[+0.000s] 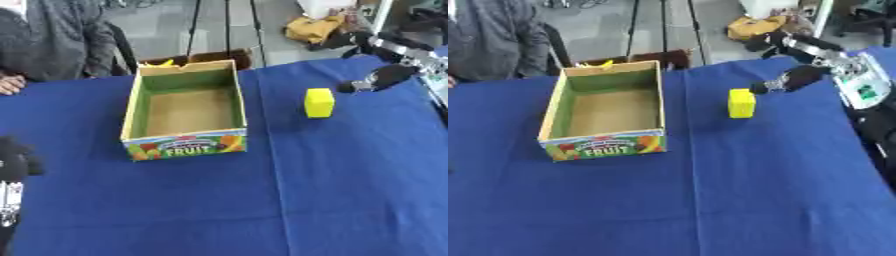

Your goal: Pick up objects on the table and place them in the box.

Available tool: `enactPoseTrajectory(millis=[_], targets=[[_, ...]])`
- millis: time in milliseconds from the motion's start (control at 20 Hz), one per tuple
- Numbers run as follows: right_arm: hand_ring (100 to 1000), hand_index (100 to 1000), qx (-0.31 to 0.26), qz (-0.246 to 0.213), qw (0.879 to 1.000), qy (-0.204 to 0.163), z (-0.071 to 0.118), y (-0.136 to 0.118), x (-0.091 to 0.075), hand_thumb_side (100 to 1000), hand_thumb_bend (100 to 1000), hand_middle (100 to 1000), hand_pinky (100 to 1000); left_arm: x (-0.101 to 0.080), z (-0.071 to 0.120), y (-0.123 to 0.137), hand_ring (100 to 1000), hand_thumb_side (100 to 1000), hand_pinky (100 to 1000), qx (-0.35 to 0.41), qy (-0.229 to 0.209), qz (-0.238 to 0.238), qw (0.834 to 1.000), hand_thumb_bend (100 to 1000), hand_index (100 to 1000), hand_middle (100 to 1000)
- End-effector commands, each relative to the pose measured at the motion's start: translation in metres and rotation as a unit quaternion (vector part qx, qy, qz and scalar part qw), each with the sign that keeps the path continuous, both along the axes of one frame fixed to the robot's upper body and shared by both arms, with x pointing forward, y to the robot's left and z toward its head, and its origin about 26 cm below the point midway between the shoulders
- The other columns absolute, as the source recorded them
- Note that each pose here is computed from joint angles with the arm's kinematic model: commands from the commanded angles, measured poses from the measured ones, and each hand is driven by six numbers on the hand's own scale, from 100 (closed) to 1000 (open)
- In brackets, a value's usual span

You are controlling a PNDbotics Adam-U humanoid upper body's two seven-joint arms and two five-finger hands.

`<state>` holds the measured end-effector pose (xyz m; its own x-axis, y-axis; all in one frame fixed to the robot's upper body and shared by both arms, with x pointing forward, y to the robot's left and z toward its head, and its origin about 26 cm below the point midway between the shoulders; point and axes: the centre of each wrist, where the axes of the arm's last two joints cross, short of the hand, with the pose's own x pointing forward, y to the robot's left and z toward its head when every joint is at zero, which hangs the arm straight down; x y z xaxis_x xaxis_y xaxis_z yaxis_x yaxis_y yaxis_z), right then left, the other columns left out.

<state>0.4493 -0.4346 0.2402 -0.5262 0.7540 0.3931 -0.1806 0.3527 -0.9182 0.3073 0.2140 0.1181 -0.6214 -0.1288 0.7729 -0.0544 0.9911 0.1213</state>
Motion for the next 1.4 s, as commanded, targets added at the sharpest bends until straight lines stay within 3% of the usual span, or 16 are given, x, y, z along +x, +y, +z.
enactPoseTrajectory(millis=[50,800,1150,1400], targets=[[978,893,-0.104,0.086,0.991,0.010,0.011,-0.005,0.000,467,667,931,872,0.000,0.011,-0.001,582,638,565,0.009,-0.020,-0.016,1.000,499,785,584],[940,887,-0.196,0.064,0.978,0.024,-0.009,-0.013,-0.001,448,666,909,866,0.000,0.013,-0.006,578,642,566,0.008,-0.027,-0.044,0.999,493,786,578],[835,846,-0.253,0.046,0.966,0.026,-0.020,-0.014,-0.001,454,651,827,805,0.000,0.012,-0.007,577,649,566,0.007,-0.027,-0.050,0.998,481,788,576],[754,830,-0.261,0.040,0.964,0.023,-0.031,-0.015,-0.001,430,623,727,757,0.000,0.012,-0.008,576,650,566,0.005,-0.027,-0.051,0.998,479,788,577]])
